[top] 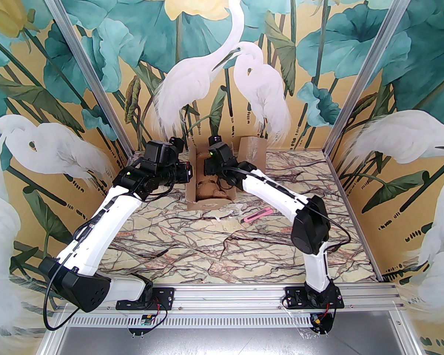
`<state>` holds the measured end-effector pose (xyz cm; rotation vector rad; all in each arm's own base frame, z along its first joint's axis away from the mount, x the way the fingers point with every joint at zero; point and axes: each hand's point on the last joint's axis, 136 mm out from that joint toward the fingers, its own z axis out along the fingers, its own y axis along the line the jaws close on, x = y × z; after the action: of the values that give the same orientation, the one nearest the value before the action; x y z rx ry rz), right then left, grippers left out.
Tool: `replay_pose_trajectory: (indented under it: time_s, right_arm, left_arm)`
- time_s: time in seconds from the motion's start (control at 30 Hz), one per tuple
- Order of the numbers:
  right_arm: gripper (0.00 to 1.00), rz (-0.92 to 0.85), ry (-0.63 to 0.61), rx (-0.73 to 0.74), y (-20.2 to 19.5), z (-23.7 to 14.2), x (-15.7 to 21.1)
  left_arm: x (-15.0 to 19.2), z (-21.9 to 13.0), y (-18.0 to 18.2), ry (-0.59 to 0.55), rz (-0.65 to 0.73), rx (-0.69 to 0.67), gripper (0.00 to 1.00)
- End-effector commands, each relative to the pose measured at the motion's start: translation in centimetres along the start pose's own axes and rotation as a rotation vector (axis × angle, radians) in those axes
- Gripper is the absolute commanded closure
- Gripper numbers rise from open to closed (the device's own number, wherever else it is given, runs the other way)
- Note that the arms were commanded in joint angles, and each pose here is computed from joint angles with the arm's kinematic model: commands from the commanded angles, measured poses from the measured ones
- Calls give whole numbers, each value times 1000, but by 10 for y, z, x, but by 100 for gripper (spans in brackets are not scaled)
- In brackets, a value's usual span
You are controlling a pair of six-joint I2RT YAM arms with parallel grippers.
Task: Unpack the express box
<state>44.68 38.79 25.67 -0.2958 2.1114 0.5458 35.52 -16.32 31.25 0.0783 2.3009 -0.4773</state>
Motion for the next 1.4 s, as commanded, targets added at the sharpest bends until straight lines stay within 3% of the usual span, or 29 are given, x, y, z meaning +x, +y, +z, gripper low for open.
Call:
replay_pose_trajectory:
  time_s: [0.0, 0.3, 0.83, 1.1, 1.37]
  right_arm:
    - [100, -25, -132, -179, 41, -45, -42]
    - [100, -72, -252, -290, 82, -106, -57]
    - [100, -62, -576, -296, 89, -204, -156]
    - [100, -33, -570, -222, 71, -213, -163]
    - [100, 5, -447, -163, 46, -178, -137]
  left_arm:
    - [-3, 2, 14, 6, -25, -101, 100]
    - [-4, 11, 32, 69, -142, -129, 100]
    - [20, 38, 84, 197, -103, -230, 100]
    - [13, 33, 133, 240, -55, -293, 100]
    - [5, 37, 175, 300, 44, -343, 100]
